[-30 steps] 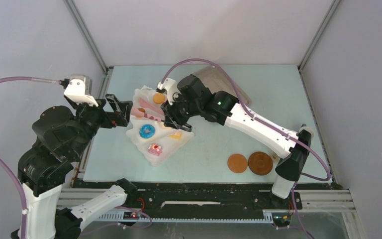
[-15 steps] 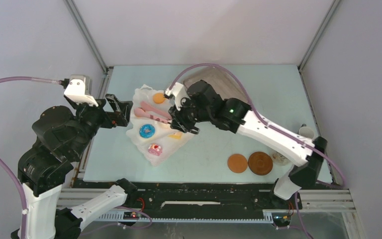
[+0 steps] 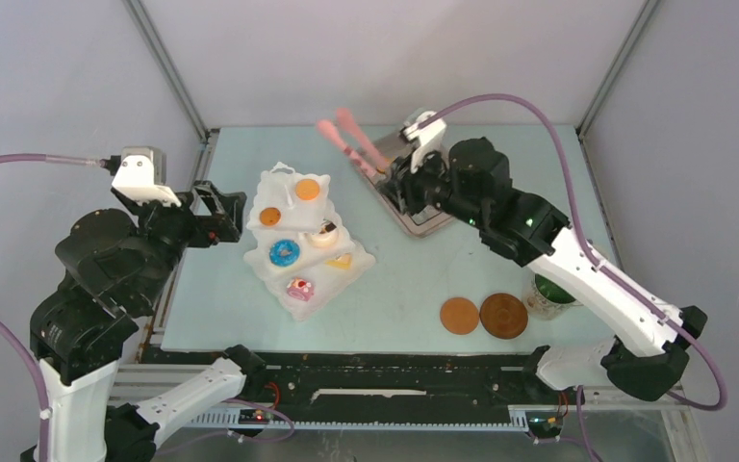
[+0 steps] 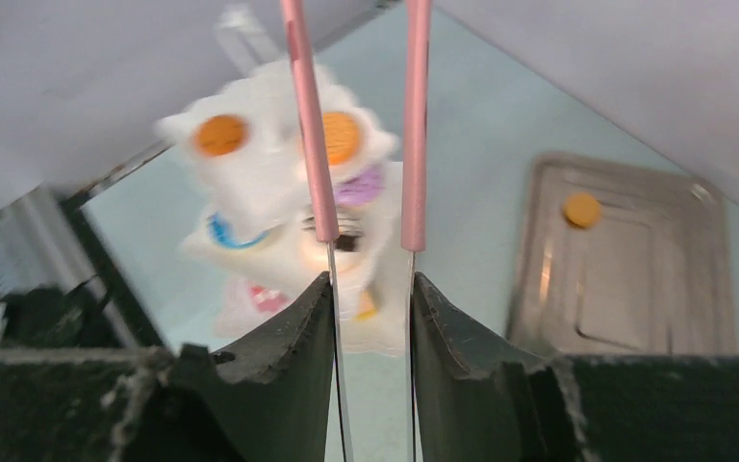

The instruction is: Serve the afternoon tea

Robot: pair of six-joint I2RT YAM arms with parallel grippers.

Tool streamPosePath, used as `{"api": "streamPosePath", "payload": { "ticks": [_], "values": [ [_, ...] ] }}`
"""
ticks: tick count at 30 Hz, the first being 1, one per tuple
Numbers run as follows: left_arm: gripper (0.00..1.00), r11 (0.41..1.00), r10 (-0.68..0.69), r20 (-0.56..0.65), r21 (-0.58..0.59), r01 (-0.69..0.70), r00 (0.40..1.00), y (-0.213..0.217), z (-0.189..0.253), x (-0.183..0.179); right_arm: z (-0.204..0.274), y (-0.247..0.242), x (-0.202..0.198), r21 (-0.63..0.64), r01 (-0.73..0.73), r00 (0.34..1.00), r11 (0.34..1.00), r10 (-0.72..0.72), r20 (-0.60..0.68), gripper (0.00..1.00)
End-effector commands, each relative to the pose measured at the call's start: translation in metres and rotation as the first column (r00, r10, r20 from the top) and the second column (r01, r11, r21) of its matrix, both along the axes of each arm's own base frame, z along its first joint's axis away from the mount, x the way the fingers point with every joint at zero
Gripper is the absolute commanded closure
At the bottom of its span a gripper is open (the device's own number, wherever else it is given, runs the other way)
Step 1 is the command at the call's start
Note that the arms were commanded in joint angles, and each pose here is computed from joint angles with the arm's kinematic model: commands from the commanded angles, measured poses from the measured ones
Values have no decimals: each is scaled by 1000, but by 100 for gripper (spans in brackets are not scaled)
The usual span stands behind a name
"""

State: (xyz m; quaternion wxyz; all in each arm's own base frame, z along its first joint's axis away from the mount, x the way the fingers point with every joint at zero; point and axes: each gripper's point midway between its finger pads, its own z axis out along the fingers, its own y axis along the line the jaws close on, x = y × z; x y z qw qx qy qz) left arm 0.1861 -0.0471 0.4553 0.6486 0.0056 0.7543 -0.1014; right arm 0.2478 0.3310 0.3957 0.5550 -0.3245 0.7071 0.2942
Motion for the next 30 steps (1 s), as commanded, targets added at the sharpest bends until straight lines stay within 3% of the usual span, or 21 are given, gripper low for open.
{"api": "streamPosePath", "payload": {
  "ticks": [1, 8, 14, 21, 30],
  "values": [
    [3, 999, -24, 26, -20, 25, 999, -6, 8, 2, -22, -42, 60, 38, 243, 969, 969, -240, -55, 66],
    [1, 999, -36, 18, -18, 36, 999, -7, 5, 0, -119, -93, 131, -119, 395, 881, 911, -412, -232, 66],
    [0, 998, -54, 8, -18, 54, 998, -11, 2, 0, -189, -105, 177, -272, 395, 815, 877, -472, -336, 66],
    [0, 999, -52, 3, -12, 52, 999, -11, 2, 1, -236, -89, 217, -368, 345, 772, 863, -484, -411, 64],
    [0, 999, -46, -6, 4, 46, 999, -10, -1, 3, -270, -75, 241, -413, 288, 764, 864, -467, -445, 61]
  ]
}}
